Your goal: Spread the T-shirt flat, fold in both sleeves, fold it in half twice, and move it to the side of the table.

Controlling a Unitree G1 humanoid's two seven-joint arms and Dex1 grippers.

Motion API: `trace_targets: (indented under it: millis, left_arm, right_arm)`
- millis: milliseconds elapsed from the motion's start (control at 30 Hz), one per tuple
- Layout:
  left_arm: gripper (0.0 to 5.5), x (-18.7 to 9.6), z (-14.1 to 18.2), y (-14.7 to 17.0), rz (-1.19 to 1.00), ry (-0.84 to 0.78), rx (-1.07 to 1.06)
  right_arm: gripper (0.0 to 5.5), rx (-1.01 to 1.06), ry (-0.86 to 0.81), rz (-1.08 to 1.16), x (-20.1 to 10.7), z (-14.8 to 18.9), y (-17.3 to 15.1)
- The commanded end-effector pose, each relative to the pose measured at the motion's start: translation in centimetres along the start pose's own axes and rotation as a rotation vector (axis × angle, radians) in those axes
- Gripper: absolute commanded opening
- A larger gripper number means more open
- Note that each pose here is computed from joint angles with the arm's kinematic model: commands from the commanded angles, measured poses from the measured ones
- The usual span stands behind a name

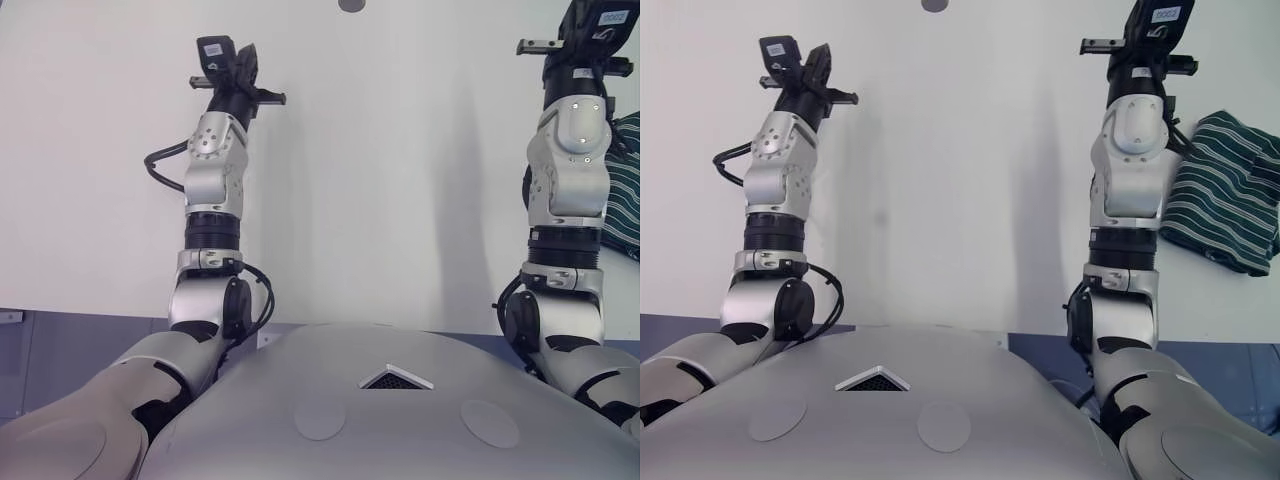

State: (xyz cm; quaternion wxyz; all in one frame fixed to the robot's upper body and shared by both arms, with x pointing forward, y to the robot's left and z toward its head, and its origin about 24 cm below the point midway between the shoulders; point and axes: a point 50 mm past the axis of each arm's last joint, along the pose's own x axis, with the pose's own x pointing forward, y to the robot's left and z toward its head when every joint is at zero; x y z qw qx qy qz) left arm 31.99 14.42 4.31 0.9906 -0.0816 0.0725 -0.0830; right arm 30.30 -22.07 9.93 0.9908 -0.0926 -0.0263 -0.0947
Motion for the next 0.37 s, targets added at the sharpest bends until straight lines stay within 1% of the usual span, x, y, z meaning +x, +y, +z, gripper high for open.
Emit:
trace_targets:
  millis: [33, 67, 133, 200, 367]
  left_arm:
    - [0.03, 0.1, 0.1, -0.3, 0.002, -0.015, -0.021]
    - [0.03, 0.1, -0.2, -0.2, 0.026, -0.014, -0.041]
    - [0.03, 0.1, -0.1, -1.0, 0.015, -0.027, -0.084]
    - [0.03, 0.1, 0.0, -1.8, -0.040, -0.024, -0.030]
    - [0.03, -0.4, 0.1, 0.5, -0.015, -0.004, 0.019]
  right_arm:
    - [0.00, 0.039, 0.036, 0.055, 0.3, 0.1, 1.8]
    - [0.00, 0.033, 0.037, 0.064, 0.4, 0.2, 2.1]
    - [0.00, 0.000, 0.027, 0.088, 0.2, 0.2, 2.4]
    - [0.00, -0.006, 0.044, 0.085, -0.2, -0.3, 2.9]
    - [0.00, -0.007, 0.058, 0.107, -1.5, -0.8, 4.7]
